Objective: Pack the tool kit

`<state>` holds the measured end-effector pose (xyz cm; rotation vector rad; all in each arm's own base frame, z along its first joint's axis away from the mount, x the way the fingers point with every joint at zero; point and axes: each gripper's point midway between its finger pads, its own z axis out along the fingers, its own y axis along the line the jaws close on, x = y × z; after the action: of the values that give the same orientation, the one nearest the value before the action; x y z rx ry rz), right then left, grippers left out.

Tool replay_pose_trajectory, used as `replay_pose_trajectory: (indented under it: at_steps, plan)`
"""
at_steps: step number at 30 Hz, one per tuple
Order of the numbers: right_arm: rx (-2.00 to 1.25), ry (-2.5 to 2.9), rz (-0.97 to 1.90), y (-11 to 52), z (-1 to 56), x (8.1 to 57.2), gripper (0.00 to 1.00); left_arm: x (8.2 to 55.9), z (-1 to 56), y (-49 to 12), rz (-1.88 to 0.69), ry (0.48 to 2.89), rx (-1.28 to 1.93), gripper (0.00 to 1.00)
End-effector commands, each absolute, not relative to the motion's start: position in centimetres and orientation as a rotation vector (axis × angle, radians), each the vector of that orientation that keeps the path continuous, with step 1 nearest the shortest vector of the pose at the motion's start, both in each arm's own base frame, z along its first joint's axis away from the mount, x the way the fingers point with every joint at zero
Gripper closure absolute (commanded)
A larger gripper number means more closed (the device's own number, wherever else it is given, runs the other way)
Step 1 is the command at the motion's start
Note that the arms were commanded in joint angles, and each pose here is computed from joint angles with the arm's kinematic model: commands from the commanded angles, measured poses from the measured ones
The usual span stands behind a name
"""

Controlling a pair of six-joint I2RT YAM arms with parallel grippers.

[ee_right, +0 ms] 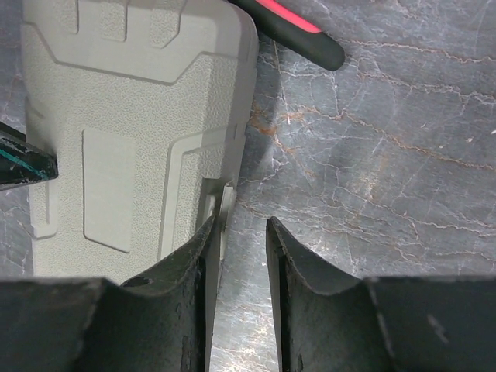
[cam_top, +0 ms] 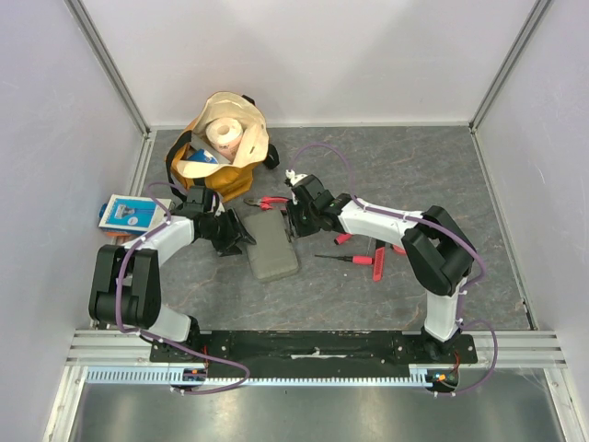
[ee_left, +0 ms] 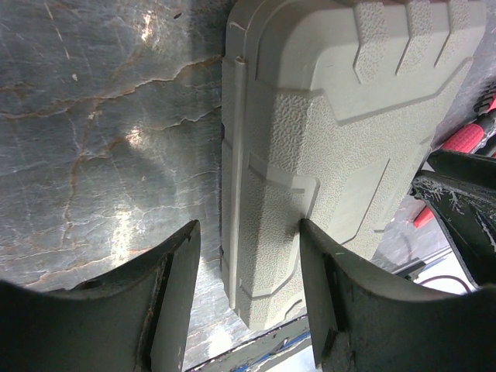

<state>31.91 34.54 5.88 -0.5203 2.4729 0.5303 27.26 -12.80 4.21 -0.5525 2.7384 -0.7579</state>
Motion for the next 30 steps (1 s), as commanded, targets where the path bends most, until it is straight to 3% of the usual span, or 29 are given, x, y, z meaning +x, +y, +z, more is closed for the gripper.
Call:
replay_pose_trajectory:
  at_steps: [1,21,30]
  plan:
    - [-0.509,2.454,0.542,35.3,6.1,32.7,0.64,25.7,1.6,-11.1,-0.599,2.836,-0.534,0.41]
    - [-0.356,2.419,0.277,31.8,6.1,35.1,0.64,25.4,1.2,-10.7,-0.561,2.849,-0.545,0.41]
    - [-0.364,2.406,0.334,32.7,7.1,35.2,0.62,25.5,1.2,-10.8,-0.570,2.848,-0.541,0.41]
